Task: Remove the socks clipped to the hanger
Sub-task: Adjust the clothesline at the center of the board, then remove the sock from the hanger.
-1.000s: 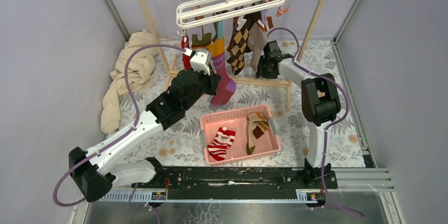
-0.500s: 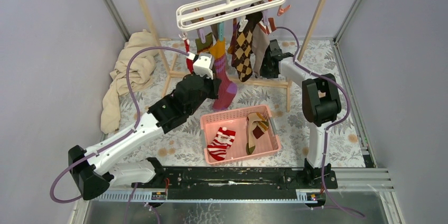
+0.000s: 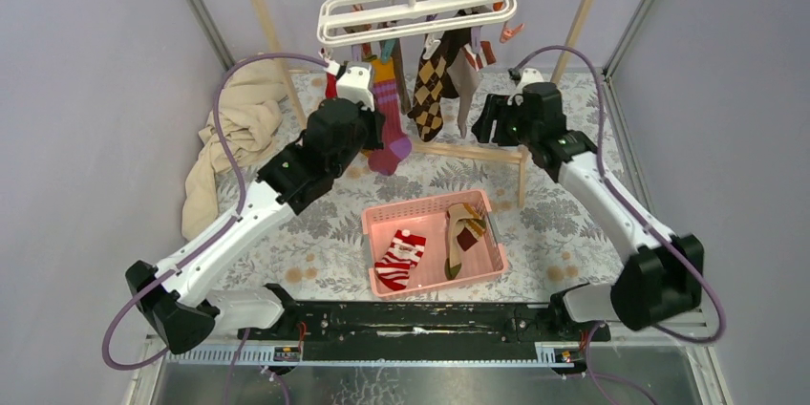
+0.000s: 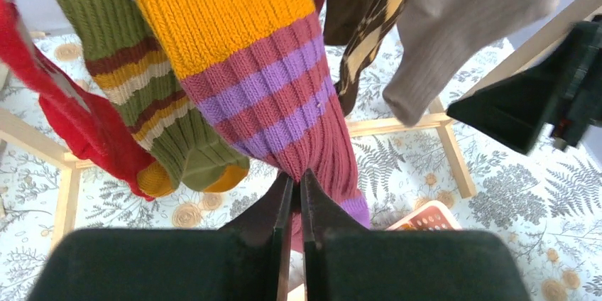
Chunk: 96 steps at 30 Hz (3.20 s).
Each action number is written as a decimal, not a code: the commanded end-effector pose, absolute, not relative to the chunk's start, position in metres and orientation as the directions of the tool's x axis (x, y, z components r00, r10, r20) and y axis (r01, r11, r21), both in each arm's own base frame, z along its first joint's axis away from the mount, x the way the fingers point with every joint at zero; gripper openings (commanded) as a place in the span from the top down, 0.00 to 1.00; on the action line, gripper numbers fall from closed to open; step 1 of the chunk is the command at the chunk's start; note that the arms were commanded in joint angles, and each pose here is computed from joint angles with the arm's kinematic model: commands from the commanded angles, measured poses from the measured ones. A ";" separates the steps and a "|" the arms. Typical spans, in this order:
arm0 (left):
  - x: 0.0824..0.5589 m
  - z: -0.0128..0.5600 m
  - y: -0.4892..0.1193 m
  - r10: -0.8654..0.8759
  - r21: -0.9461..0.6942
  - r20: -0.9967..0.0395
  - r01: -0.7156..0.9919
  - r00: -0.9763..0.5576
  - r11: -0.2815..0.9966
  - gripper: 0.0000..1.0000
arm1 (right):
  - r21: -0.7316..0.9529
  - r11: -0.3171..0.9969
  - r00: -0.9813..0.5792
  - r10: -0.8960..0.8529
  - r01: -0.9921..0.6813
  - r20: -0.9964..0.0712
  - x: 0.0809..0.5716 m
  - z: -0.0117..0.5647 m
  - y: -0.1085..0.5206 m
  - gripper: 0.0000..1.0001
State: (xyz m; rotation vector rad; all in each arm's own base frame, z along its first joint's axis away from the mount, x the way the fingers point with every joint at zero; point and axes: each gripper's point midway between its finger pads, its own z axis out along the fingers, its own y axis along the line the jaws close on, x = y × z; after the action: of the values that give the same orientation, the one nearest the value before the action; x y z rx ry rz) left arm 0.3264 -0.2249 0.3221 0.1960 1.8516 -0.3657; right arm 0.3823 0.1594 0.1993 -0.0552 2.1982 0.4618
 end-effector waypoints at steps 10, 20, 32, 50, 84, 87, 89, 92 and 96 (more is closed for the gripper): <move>0.316 0.374 -0.225 -0.074 -0.204 -0.949 0.420 -0.306 0.884 0.88 | 0.494 0.454 -0.354 0.361 -0.741 -0.863 0.295 0.378 0.230 0.31; 0.306 0.397 -0.212 -0.094 -0.234 -0.941 0.426 -0.325 0.874 0.86 | 0.491 0.266 -0.312 0.509 -0.829 -0.802 0.283 0.457 0.253 0.33; 0.291 0.398 -0.206 -0.091 -0.246 -0.935 0.441 -0.343 0.863 0.87 | 0.542 0.252 -0.364 0.514 -0.802 -0.777 0.293 0.488 0.312 0.35; 0.290 0.376 -0.210 -0.068 -0.238 -0.931 0.458 -0.358 0.857 0.87 | 0.592 0.515 -0.383 0.460 -0.619 -0.801 0.294 0.426 0.280 0.35; 0.262 0.391 -0.254 -0.078 -0.322 -0.912 0.586 -0.402 0.743 0.87 | 0.488 0.305 -0.336 0.436 -0.818 -0.835 0.340 0.494 0.312 0.36; 0.256 0.391 -0.252 -0.073 -0.328 -0.908 0.592 -0.412 0.736 0.87 | 0.508 0.257 -0.359 0.458 -0.822 -0.813 0.338 0.498 0.318 0.37; 0.253 0.390 -0.250 -0.069 -0.327 -0.907 0.592 -0.416 0.736 0.87 | 0.511 0.247 -0.364 0.460 -0.824 -0.810 0.338 0.498 0.322 0.37; 0.249 0.392 -0.249 -0.067 -0.332 -0.905 0.600 -0.419 0.728 0.87 | 0.514 0.238 -0.369 0.462 -0.824 -0.806 0.338 0.498 0.330 0.37; 0.243 0.396 -0.248 -0.066 -0.337 -0.905 0.611 -0.421 0.717 0.86 | 0.521 0.222 -0.380 0.465 -0.824 -0.800 0.340 0.494 0.340 0.36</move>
State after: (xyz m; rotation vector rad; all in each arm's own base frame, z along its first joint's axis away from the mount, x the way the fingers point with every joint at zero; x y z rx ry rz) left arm 0.2579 -0.2485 0.3763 0.4023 1.9002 -0.7442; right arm 0.3509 0.3298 0.4671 -0.3292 1.4743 1.3836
